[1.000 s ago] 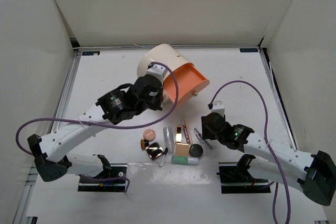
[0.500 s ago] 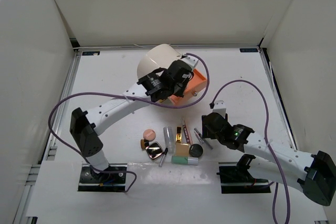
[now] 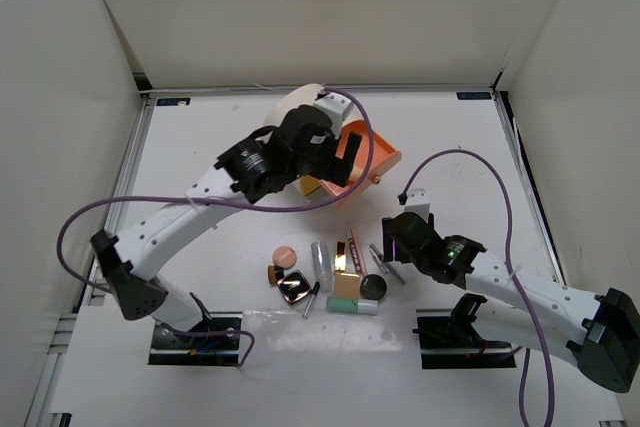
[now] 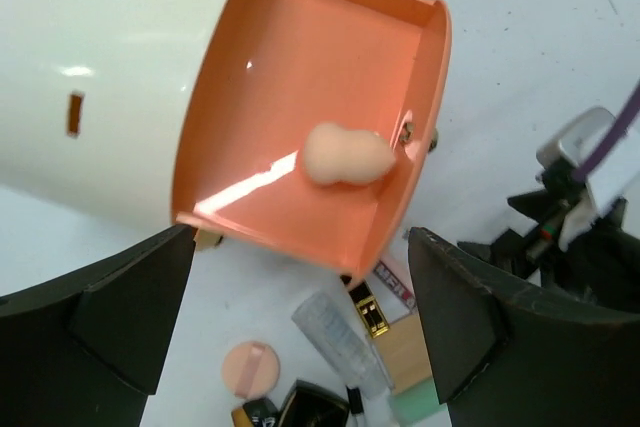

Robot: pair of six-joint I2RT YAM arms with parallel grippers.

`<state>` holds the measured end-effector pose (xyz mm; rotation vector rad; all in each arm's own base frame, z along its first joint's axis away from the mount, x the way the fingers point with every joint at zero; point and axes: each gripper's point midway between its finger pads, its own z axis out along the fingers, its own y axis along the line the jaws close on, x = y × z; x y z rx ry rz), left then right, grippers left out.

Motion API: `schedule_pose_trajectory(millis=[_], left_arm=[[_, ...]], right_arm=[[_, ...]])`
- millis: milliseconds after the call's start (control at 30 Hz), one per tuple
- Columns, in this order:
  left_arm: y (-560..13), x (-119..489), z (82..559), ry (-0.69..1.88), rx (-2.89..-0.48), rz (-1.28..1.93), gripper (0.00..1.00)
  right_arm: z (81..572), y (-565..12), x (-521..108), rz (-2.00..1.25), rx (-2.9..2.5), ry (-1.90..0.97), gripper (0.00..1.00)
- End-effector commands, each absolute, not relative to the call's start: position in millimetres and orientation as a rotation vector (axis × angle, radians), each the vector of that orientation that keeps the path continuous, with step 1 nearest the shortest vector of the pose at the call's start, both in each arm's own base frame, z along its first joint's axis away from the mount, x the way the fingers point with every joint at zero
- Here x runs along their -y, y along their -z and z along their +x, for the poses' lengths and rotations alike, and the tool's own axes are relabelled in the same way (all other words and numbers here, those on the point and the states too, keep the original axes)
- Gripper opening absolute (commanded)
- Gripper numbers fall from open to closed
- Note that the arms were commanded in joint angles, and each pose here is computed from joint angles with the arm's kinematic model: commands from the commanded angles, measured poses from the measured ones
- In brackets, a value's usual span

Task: Organize the makeup

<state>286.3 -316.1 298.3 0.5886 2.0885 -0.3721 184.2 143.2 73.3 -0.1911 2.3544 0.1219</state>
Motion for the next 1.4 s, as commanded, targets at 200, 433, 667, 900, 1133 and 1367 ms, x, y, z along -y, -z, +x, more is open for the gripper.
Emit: schedule_pose_trajectory(millis=[200, 433, 667, 900, 1133, 1367], left_arm=[[-243.7, 220.7, 218.2, 0.342, -2.269, 0.298, 0.98], [-139.3, 194.2, 191.0, 0.312, -2.469, 0.072, 0.98], [-63.9, 184.0, 189.9, 0.181, -2.612, 0.059, 0.85], [-37.8, 185.8, 205.3, 0.149, -2.646, 0.076, 0.62], [-12.9, 175.9, 209.3, 0.110, -2.694, 0.070, 0.52], [-4.3, 185.6, 200.8, 0.195, -2.722, 0.099, 0.23]], right_arm=[[189.2, -96.8, -155.5, -0.262, -2.301, -0.181, 0.80], [193.2, -94.3, -156.8, -0.277, -2.307, -0.147, 0.99], [195.2, -100.4, -152.9, -0.226, -2.287, -0.150, 0.99], [193.0, -102.8, -148.9, -0.193, -2.275, -0.170, 0.99], [192.4, -104.2, -143.2, -0.169, -2.280, -0.143, 0.99], [195.5, -108.9, -137.6, -0.144, -2.262, -0.112, 0.99]])
